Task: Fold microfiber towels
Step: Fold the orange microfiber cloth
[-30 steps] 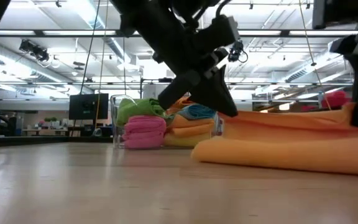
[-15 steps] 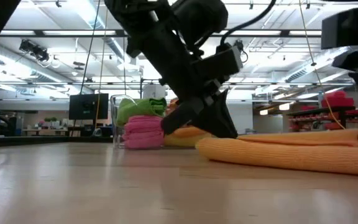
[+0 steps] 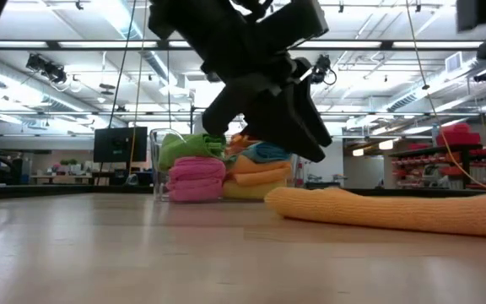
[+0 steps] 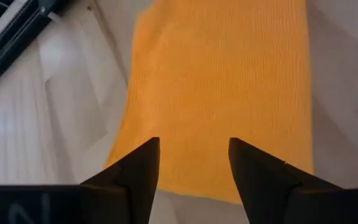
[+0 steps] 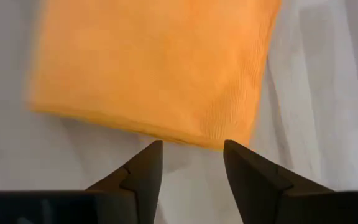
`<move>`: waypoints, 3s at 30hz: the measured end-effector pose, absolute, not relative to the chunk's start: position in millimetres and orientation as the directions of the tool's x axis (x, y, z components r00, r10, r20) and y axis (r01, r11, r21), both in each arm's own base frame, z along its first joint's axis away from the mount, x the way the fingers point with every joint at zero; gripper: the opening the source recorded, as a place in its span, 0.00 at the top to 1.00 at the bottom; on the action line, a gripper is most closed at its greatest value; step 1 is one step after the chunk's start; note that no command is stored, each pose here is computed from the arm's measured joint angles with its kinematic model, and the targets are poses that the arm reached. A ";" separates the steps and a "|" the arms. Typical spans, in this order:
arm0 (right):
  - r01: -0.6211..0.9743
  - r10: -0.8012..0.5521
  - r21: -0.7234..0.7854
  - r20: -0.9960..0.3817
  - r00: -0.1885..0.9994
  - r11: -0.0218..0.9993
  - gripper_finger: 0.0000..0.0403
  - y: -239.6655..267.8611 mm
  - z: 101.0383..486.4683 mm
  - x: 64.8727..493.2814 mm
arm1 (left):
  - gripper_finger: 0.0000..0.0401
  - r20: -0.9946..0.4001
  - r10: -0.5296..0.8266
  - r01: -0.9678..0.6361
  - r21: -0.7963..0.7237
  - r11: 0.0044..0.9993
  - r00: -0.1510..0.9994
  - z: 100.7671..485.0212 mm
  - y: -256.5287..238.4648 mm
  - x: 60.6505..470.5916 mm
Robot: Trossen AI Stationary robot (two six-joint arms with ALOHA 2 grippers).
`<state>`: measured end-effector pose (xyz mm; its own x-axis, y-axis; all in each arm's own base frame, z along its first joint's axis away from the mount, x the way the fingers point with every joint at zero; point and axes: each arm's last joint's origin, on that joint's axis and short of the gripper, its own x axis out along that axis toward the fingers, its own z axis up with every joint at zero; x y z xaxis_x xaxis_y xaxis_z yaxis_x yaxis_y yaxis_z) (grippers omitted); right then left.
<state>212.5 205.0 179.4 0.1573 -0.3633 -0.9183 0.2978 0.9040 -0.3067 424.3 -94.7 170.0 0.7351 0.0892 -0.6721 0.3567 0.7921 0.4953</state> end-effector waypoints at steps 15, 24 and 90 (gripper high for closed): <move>0.076 -0.259 -0.258 -0.809 0.528 0.963 0.55 251.4 149.1 234.9 | 0.43 -0.784 0.112 0.467 0.471 0.748 0.611 136.5 -124.9 409.4; 0.117 -0.340 -0.328 -0.790 0.509 0.937 0.49 243.8 135.3 243.1 | 0.30 -0.704 0.287 0.439 0.656 0.614 0.650 124.8 -132.1 412.9; -0.087 -0.441 -0.542 -0.758 0.480 0.836 0.63 241.1 107.4 244.1 | 0.90 -0.854 0.155 0.131 0.250 0.959 0.496 127.0 -169.5 376.4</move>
<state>244.1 241.1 107.4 0.4799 -0.4415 -0.7582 -0.0873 0.8359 -0.5419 376.4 -169.5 127.0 0.4960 0.1548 -0.8544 0.1312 0.9593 0.2500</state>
